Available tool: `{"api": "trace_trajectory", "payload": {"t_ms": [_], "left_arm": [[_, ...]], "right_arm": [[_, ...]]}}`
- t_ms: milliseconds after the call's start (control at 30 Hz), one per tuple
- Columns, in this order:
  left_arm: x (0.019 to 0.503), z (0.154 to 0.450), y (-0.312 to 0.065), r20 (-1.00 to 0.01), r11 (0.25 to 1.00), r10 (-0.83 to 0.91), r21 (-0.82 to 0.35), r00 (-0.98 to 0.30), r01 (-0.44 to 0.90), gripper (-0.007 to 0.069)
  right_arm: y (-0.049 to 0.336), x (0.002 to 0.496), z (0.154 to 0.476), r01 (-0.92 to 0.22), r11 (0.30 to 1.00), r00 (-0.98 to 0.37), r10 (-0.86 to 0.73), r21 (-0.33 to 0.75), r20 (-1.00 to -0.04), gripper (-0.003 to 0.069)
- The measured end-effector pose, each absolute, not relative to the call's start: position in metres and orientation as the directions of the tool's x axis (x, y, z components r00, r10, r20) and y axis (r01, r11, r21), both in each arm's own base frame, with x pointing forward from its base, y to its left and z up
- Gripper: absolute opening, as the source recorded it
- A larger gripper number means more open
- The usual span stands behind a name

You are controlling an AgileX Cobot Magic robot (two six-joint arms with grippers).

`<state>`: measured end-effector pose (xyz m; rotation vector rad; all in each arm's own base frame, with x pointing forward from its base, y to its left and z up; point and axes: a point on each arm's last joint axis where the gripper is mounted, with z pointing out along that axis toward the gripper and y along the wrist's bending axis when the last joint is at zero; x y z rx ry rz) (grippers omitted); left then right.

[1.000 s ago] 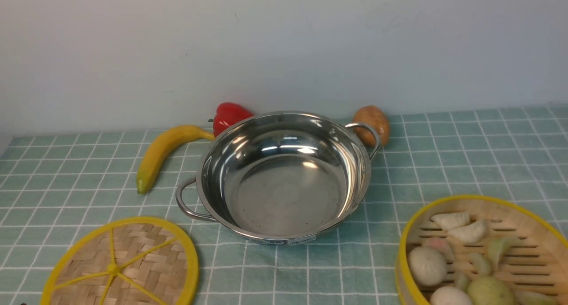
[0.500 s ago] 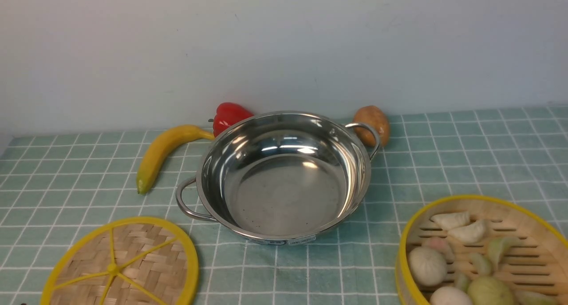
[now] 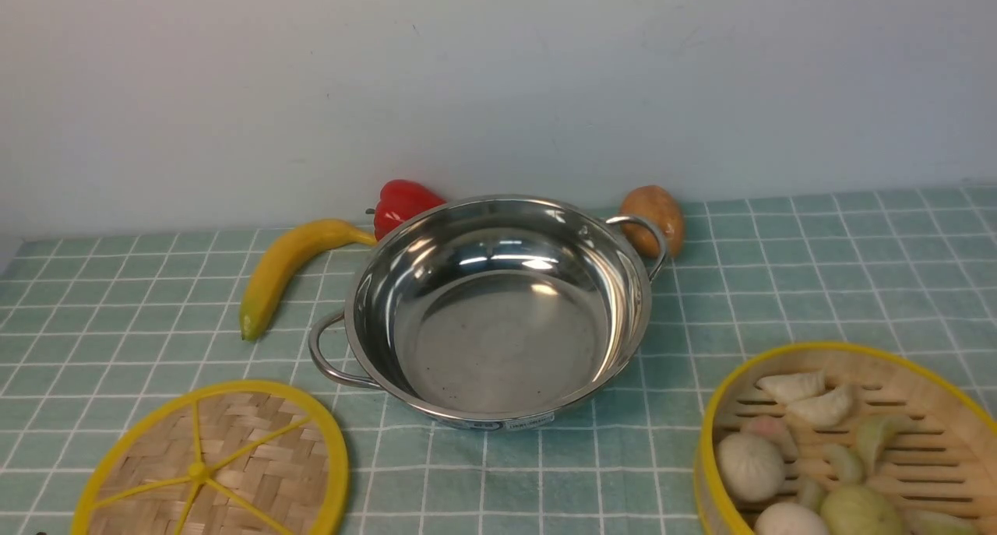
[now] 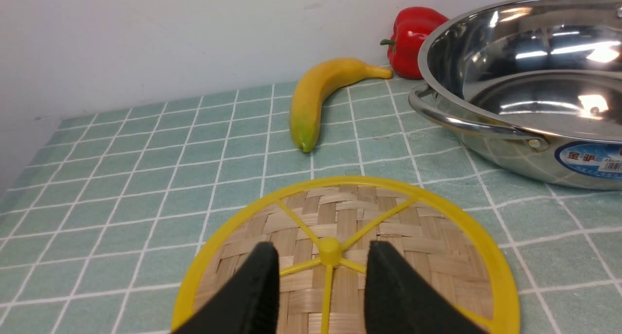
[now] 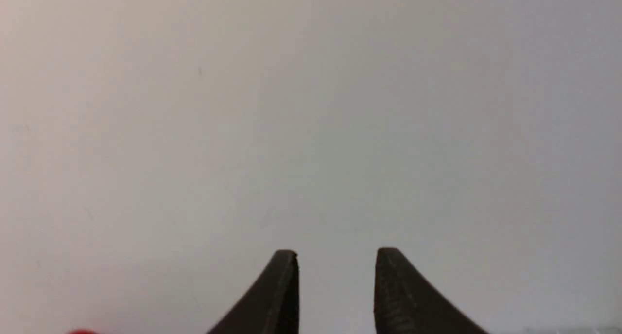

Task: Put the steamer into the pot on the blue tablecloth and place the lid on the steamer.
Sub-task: 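Reach for and grasp the rim of the bamboo steamer holding the buns with the right gripper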

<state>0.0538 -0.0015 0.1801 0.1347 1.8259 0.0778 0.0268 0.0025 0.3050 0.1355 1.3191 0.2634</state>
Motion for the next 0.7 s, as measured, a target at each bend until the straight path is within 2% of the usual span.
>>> {"api": "trace_trajectory", "payload": {"t_ms": [133,300,400,533,600,700], "left_arm": [[0.054,0.18,-0.002,-0.959,0.991,0.133,0.124,-0.252,0.051,0.0243],[0.054,0.18,-0.002,-0.959,0.991,0.133,0.124,-0.252,0.051,0.0243],[0.054,0.18,-0.002,-0.959,0.991,0.133,0.124,-0.252,0.051,0.0243],[0.054,0.18,-0.002,-0.959,0.991,0.133,0.124,-0.252,0.051,0.0243],[0.054,0.18,-0.002,-0.959,0.991,0.133,0.124,-0.252,0.051,0.0243],[0.054,0.18,-0.002,-0.959,0.991,0.133,0.124,-0.252,0.051,0.0243]], "right_arm": [[0.003,0.011,0.346,-0.137,0.951,0.218,0.301,0.276,-0.928,0.024],[0.006,0.005,0.379,-0.126,0.95,0.089,0.298,0.286,-0.951,0.024],[0.006,0.01,0.387,-0.127,0.946,0.073,0.309,0.298,-0.948,0.024],[0.012,0.02,0.389,-0.179,0.885,0.003,0.437,0.43,-0.899,0.024],[0.014,0.02,0.387,-0.186,0.876,-0.035,0.446,0.445,-0.894,0.024],[0.019,0.018,0.382,-0.198,0.895,-0.122,0.382,0.4,-0.916,0.024]]}}
